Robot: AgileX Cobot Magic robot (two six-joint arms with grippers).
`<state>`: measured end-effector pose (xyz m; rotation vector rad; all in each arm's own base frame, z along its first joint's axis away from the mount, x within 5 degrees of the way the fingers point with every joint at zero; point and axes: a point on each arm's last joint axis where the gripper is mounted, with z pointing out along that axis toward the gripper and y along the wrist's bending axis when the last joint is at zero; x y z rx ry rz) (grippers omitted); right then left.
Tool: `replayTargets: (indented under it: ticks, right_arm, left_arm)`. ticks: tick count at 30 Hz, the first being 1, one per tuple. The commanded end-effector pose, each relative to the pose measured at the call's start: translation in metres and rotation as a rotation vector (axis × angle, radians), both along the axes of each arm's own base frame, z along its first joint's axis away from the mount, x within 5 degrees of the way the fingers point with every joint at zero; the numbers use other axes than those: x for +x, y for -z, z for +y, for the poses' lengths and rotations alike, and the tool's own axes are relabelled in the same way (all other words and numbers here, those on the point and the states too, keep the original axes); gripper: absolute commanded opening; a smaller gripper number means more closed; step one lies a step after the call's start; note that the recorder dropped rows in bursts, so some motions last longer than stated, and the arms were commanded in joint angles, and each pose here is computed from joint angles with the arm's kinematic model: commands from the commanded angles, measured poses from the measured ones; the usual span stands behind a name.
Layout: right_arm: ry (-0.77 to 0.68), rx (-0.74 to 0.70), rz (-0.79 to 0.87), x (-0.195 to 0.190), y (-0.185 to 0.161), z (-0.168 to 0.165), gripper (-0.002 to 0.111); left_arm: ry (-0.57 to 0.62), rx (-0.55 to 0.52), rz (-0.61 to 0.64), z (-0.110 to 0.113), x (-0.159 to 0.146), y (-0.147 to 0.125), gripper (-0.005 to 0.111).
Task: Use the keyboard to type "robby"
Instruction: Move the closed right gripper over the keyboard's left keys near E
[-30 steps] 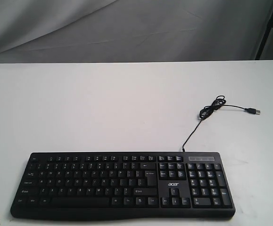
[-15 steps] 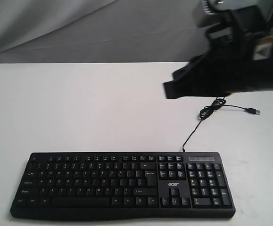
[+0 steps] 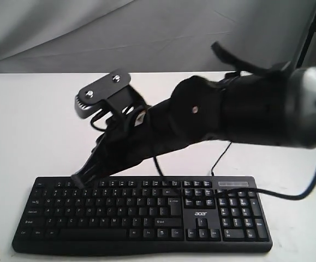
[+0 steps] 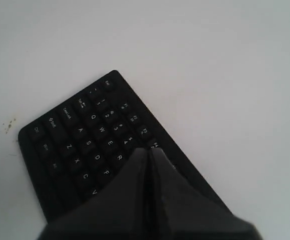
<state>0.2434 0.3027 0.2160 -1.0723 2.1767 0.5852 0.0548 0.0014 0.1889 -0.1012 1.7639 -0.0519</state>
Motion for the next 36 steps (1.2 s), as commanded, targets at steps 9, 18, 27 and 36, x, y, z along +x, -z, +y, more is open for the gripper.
replayTargets:
  ticks: [9, 18, 27, 36]
  right_arm:
    - [-0.084, -0.023, -0.061, -0.01, 0.05, 0.057, 0.0]
    - [-0.063, -0.017, -0.063, -0.008, 0.057, 0.06, 0.0]
    - [-0.051, -0.029, -0.07, -0.005, 0.068, 0.062, 0.0]
    - [-0.066, -0.052, -0.076, -0.005, 0.076, 0.062, 0.0]
  left_arm:
    - [0.003, -0.014, -0.002, 0.0, 0.0, 0.001, 0.0]
    - [0.003, -0.014, -0.002, 0.0, 0.0, 0.001, 0.0]
    - [0.003, -0.014, -0.002, 0.0, 0.0, 0.001, 0.0]
    - [0.003, -0.014, -0.002, 0.0, 0.0, 0.001, 0.0]
